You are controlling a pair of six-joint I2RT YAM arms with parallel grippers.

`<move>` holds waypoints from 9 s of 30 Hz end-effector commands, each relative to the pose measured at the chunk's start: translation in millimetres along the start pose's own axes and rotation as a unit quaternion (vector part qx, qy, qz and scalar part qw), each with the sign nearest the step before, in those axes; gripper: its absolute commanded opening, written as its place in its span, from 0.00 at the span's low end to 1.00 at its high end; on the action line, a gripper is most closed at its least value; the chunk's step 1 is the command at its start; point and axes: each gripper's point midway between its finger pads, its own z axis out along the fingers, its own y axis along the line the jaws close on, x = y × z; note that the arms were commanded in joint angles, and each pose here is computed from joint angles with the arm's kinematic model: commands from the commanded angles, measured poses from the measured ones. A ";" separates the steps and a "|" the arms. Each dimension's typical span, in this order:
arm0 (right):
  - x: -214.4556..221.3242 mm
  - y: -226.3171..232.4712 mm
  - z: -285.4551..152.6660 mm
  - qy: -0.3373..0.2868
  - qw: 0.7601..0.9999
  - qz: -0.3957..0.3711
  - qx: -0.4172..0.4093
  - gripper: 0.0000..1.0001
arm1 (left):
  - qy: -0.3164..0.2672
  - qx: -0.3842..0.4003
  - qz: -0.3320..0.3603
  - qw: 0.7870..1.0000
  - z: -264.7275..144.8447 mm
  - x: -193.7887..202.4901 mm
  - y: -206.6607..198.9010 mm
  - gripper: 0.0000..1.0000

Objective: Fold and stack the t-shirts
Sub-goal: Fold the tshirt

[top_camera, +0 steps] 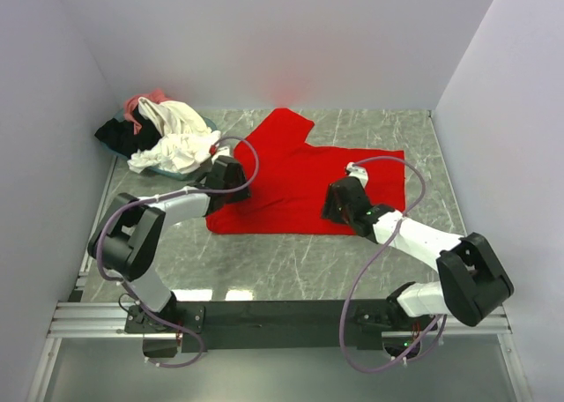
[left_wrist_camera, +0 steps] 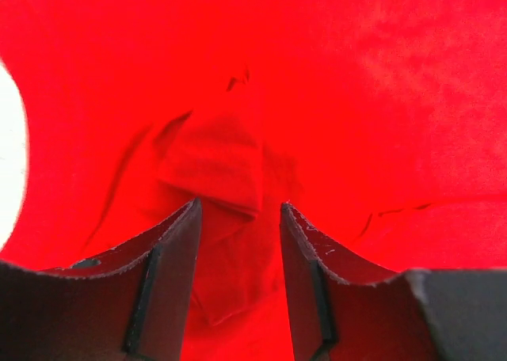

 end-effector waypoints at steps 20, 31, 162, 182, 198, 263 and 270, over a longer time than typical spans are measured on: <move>-0.6 41.5 8.0 -0.004 0.999 -0.004 -0.048 0.61 | -0.022 -0.027 0.034 0.999 20.2 -16.7 -12.0 0.24; 13.5 82.9 4.4 0.004 0.997 -0.056 -0.054 0.60 | -0.034 0.013 0.010 0.999 16.2 -38.1 -40.5 0.01; -127.6 135.6 113.8 -0.061 0.990 -0.124 0.030 0.08 | 0.057 0.058 -0.072 0.994 -23.2 79.7 22.0 0.70; -166.1 212.6 61.8 -0.069 0.981 -0.139 -0.114 0.57 | 0.007 0.024 -0.048 0.999 -52.9 62.8 36.6 0.71; -131.7 248.4 108.7 -0.006 0.974 -0.150 -0.169 0.58 | -0.043 0.047 -0.026 0.998 -86.4 34.7 0.0 0.71; -125.0 256.0 152.8 -0.001 0.979 -0.098 -0.179 0.21 | 0.027 0.010 0.018 0.999 -56.0 105.8 7.9 0.72; -118.3 274.8 144.9 0.001 0.965 -0.094 -0.244 0.36 | 0.030 0.005 0.016 0.999 -57.4 108.2 11.8 0.72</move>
